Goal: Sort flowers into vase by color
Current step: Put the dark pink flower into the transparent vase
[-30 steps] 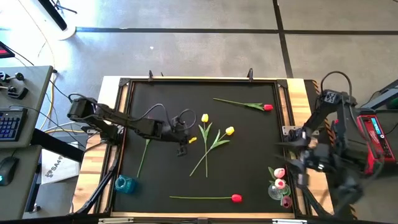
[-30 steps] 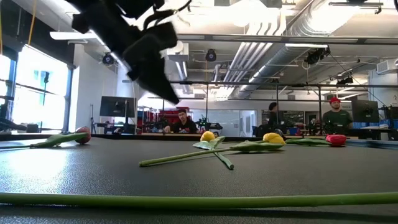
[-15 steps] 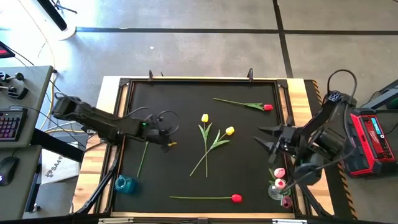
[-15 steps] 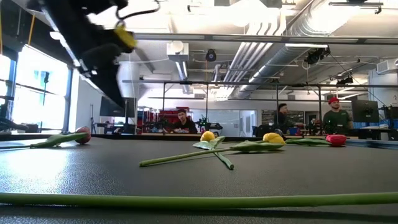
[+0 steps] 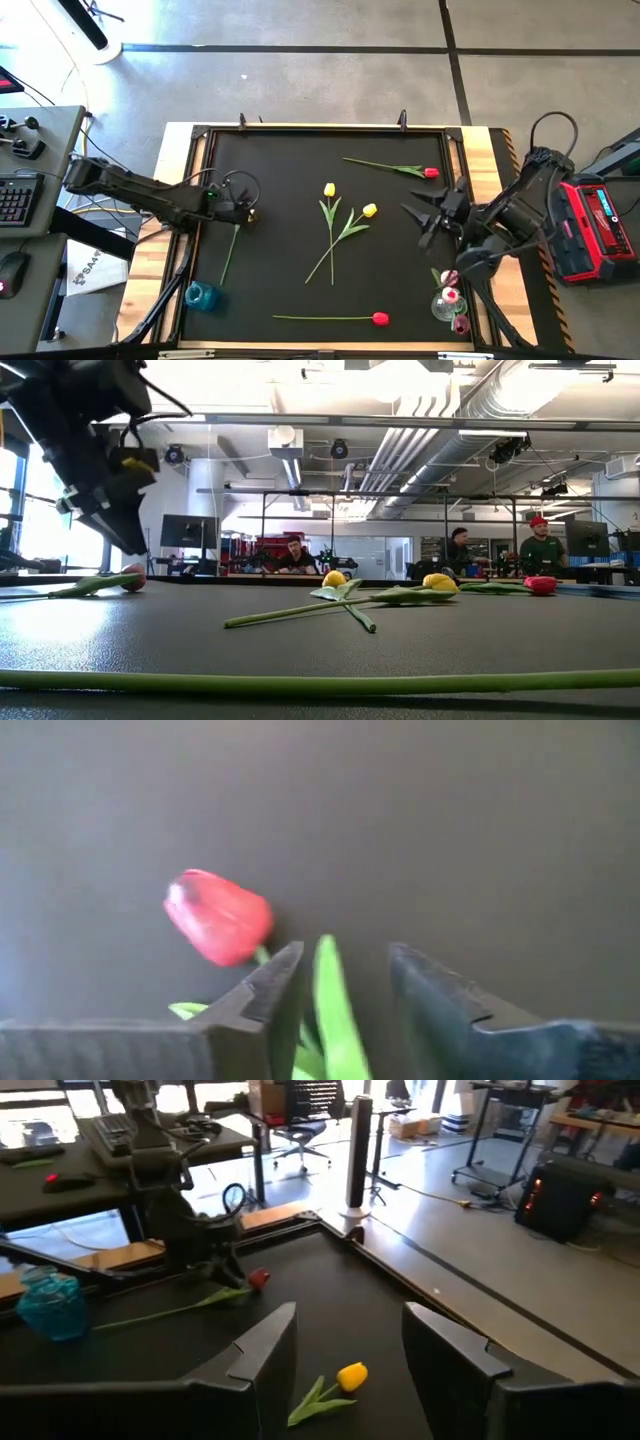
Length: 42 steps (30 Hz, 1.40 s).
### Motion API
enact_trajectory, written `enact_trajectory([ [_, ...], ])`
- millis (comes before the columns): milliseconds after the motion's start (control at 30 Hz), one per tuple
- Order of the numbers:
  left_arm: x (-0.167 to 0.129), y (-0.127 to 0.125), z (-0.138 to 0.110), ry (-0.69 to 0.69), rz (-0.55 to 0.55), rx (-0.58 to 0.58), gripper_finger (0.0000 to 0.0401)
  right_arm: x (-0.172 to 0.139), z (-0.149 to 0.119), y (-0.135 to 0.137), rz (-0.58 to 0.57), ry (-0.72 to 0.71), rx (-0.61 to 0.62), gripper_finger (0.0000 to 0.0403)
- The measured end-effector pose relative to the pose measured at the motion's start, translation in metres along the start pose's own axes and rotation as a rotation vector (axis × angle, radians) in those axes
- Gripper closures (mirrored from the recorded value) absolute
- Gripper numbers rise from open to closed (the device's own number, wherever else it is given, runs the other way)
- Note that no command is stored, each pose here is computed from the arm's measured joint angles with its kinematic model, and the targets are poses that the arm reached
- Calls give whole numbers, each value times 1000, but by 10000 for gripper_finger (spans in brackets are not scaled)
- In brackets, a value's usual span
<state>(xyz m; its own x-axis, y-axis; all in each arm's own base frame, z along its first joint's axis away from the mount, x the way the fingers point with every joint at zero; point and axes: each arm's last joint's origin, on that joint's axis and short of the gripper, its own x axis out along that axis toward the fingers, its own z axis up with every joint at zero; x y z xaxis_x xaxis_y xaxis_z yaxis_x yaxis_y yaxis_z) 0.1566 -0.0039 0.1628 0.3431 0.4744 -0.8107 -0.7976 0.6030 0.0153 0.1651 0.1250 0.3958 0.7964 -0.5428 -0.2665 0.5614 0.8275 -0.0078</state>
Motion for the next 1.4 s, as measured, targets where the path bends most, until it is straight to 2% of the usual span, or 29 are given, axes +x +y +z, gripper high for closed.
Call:
enact_trajectory([
  [200, 9, 12, -4, 66, 82, -38, 219, 7, 1, -2, -6, 40, -7, 234],
  [467, 21, 24, -10, 108, 124, -74, 223, 8, 0, -1, 21, 78, 1, 234],
  [633, 26, 25, -12, 120, 96, -72, 228, 8, 0, 0, 33, 91, 5, 234],
  [867, 28, 15, -4, 63, -26, -39, 229, 8, 0, 0, 34, 91, 2, 234],
  [1067, 31, 14, -5, 76, -14, -30, 230, 8, 0, 0, 33, 91, 2, 234],
  [1233, 38, 12, -9, 135, -5, -14, 246, 8, 0, 0, 33, 91, 2, 234],
  [1400, 45, 7, -11, 155, 2, 11, 285, 8, 0, 0, 33, 91, 2, 234],
])
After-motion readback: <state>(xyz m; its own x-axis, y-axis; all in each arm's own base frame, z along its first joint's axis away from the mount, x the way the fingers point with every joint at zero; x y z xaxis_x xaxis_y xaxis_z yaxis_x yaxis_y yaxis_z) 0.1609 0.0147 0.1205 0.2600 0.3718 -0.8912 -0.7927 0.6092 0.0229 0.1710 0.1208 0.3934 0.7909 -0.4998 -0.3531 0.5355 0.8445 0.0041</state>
